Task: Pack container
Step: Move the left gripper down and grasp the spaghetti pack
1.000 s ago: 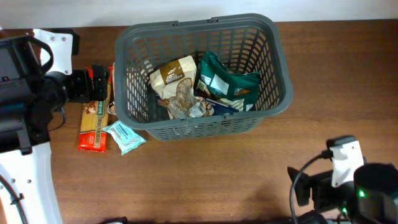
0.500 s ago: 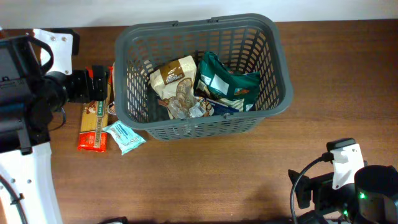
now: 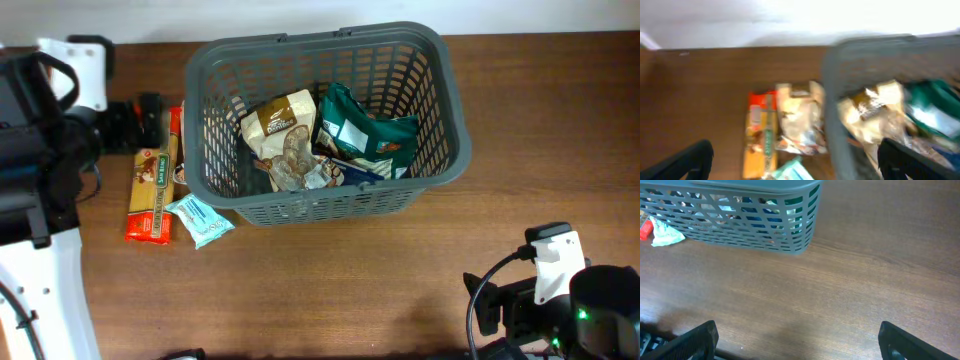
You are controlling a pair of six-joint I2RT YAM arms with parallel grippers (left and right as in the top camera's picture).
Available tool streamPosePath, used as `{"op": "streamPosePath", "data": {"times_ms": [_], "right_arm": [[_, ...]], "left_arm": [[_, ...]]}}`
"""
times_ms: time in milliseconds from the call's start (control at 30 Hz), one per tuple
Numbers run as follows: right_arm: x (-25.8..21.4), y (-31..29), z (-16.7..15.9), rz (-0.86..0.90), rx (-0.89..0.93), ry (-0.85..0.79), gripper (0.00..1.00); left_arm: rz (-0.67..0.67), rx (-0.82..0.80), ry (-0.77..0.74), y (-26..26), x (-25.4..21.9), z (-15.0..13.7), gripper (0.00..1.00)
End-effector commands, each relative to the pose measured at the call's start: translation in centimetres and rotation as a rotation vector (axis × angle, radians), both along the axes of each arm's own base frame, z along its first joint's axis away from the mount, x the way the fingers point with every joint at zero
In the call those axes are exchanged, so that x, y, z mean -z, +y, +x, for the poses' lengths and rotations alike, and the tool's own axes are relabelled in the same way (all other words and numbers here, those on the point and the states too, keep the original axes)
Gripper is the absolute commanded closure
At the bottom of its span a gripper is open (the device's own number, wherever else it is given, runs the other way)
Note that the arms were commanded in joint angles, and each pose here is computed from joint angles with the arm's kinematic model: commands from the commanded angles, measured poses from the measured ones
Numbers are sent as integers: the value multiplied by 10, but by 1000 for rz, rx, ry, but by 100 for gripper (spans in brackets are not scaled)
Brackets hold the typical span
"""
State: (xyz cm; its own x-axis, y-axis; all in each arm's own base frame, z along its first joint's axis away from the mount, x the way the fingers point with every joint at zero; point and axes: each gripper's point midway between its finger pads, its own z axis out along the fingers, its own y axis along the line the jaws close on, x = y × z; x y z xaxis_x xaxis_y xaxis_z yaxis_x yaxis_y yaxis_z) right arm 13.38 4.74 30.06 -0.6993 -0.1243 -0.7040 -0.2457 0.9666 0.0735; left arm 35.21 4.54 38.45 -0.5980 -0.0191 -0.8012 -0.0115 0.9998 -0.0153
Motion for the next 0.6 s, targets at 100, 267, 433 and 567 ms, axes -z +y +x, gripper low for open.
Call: {"op": "streamPosePath", "data": {"times_ms": [100, 267, 433, 567], "right_arm": [[2, 1, -1, 7, -2, 7, 1], [2, 1, -1, 7, -2, 7, 1], [2, 1, -1, 7, -2, 7, 1], [2, 1, -1, 7, -2, 7, 1]], "left_arm": [[-14, -160, -117, 74, -22, 6, 1], [2, -199, -36, 132, 14, 13, 1], [74, -194, 158, 146, 71, 28, 1], [121, -171, 279, 146, 112, 44, 1]]}}
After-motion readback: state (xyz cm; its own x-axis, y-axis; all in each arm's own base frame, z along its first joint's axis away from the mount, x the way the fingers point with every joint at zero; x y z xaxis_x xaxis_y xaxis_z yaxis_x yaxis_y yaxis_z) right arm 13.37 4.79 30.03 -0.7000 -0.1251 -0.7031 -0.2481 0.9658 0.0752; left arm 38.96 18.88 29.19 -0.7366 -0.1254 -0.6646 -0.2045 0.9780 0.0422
